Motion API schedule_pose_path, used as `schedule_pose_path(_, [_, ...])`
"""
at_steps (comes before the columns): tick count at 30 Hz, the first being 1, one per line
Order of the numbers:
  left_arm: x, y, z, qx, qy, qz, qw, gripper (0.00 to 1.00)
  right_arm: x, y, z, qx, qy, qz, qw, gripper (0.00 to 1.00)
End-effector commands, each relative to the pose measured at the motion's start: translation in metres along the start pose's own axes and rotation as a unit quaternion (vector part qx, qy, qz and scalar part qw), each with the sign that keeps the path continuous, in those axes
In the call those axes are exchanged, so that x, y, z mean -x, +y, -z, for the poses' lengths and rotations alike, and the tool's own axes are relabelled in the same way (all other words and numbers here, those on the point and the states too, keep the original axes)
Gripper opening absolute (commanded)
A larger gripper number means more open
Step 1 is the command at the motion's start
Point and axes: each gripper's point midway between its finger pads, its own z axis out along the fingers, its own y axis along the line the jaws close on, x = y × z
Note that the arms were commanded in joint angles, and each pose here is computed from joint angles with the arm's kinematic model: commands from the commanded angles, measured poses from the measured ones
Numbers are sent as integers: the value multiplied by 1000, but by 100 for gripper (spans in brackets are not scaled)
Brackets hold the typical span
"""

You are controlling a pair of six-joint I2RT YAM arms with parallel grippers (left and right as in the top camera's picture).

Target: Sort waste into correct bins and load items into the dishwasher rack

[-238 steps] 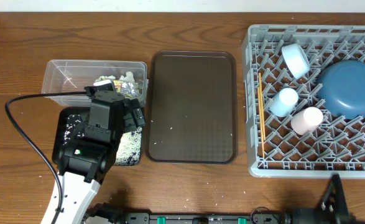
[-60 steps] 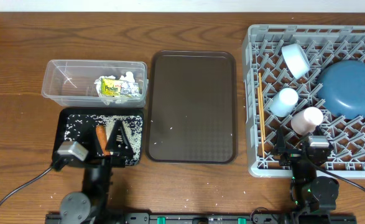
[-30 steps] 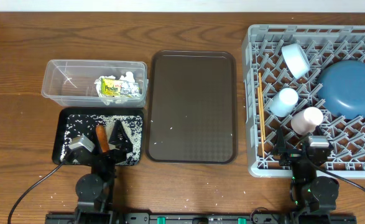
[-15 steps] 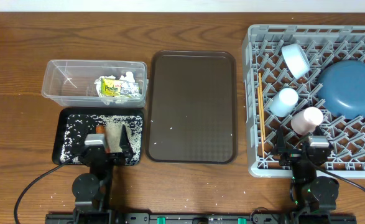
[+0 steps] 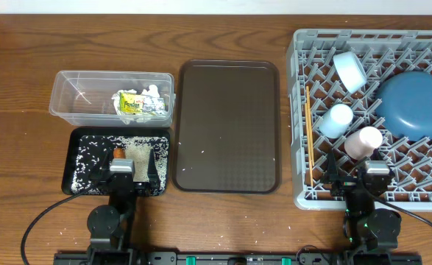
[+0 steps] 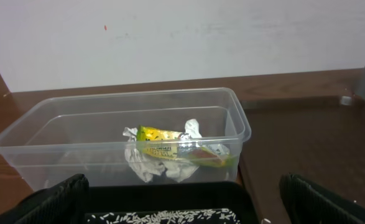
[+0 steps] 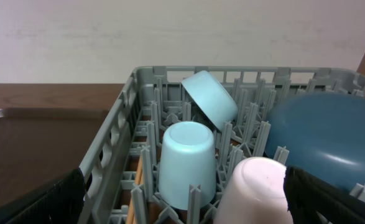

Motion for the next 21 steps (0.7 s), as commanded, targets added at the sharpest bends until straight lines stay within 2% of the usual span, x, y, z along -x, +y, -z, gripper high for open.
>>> schedule_pose_path(1, [-5, 0, -1, 1, 1, 25, 1000, 100, 0, -1, 0, -3, -1, -7, 1000, 99])
schedule_pose_path(4, [0, 4, -1, 11, -10, 40, 999, 100, 0, -1, 0, -3, -1, -7, 1000, 99])
schedule_pose_path(13, [-18, 3, -1, 11, 26, 40, 999, 100, 0, -1, 0, -3, -1, -7, 1000, 99])
schedule_pose_path(21, [-17, 10, -1, 24, 25, 41, 999, 100, 0, -1, 0, -3, -1, -7, 1000, 99])
